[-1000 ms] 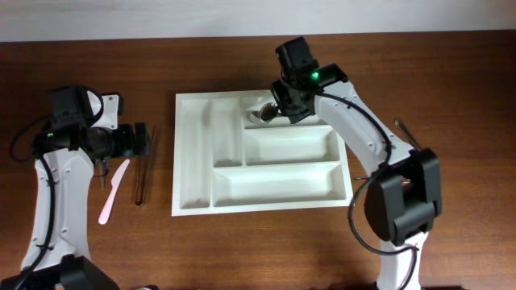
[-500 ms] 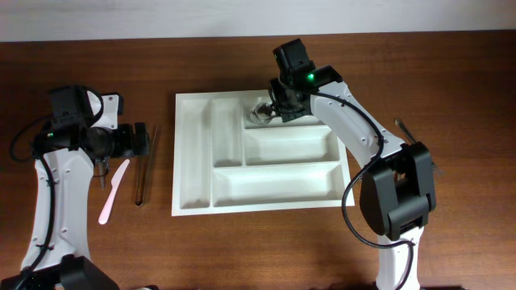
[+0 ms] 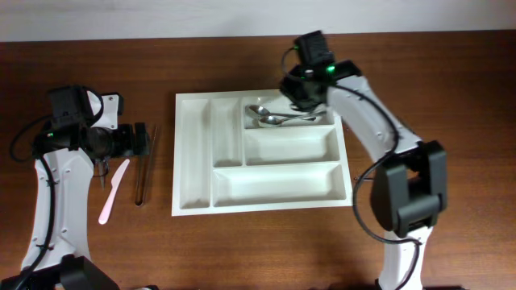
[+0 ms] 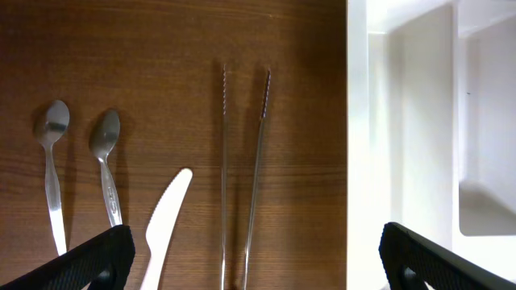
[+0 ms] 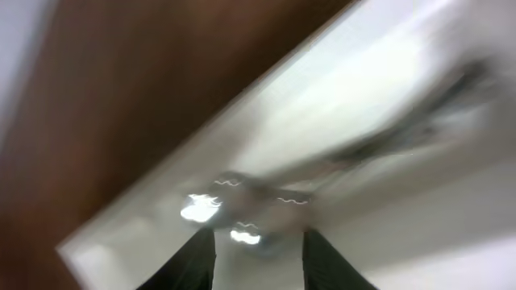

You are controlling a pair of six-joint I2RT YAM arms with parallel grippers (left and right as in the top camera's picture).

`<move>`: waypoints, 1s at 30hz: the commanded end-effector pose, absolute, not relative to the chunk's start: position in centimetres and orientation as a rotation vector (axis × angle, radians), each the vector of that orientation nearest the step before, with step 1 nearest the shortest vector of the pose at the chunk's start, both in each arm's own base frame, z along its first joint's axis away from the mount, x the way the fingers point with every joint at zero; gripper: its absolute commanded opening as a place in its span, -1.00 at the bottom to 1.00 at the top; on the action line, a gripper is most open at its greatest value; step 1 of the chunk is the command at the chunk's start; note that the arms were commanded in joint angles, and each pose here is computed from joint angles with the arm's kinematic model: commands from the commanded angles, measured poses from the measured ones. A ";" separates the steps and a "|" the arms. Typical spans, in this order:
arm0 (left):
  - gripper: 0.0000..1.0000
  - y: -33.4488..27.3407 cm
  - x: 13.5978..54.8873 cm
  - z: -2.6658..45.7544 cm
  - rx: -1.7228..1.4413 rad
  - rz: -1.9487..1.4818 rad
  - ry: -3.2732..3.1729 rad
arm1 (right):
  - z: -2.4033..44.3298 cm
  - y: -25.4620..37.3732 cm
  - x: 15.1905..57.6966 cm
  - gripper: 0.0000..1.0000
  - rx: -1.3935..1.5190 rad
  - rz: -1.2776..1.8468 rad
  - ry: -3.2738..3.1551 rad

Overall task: Pack container
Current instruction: 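Place the second spoon beside the first in the top-right compartment, then move the right gripper to the upright fork and grasp it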

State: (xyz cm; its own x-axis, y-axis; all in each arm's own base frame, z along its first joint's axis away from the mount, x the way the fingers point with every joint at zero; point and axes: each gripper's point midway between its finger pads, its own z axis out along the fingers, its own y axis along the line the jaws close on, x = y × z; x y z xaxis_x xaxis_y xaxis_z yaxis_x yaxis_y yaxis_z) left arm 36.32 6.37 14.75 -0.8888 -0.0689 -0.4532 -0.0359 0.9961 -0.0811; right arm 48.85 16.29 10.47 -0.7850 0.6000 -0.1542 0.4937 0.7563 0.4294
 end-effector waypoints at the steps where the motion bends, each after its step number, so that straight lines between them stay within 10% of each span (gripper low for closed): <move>1: 0.98 6.7 36.8 15.3 -0.059 -0.084 2.651 | 15.9 9.9 48.7 -0.29 0.459 0.412 2.657; 14: 0.98 6.7 36.8 15.3 -0.059 -0.084 2.651 | 16.5 -11.3 39.6 -0.33 0.727 0.187 2.815; 30: 0.98 6.7 36.8 15.3 -0.059 -0.084 2.651 | 30.2 -8.5 30.8 -0.22 0.585 0.020 2.580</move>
State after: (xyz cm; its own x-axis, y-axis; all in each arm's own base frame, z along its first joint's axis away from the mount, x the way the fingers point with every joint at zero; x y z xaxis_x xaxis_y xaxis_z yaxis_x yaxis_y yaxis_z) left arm 36.32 6.37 14.74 -0.8888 -0.0693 -0.4531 -0.0364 0.9961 -0.0809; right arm 32.08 -9.45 29.90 -0.7919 0.3804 -0.4777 0.3742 0.9205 0.1126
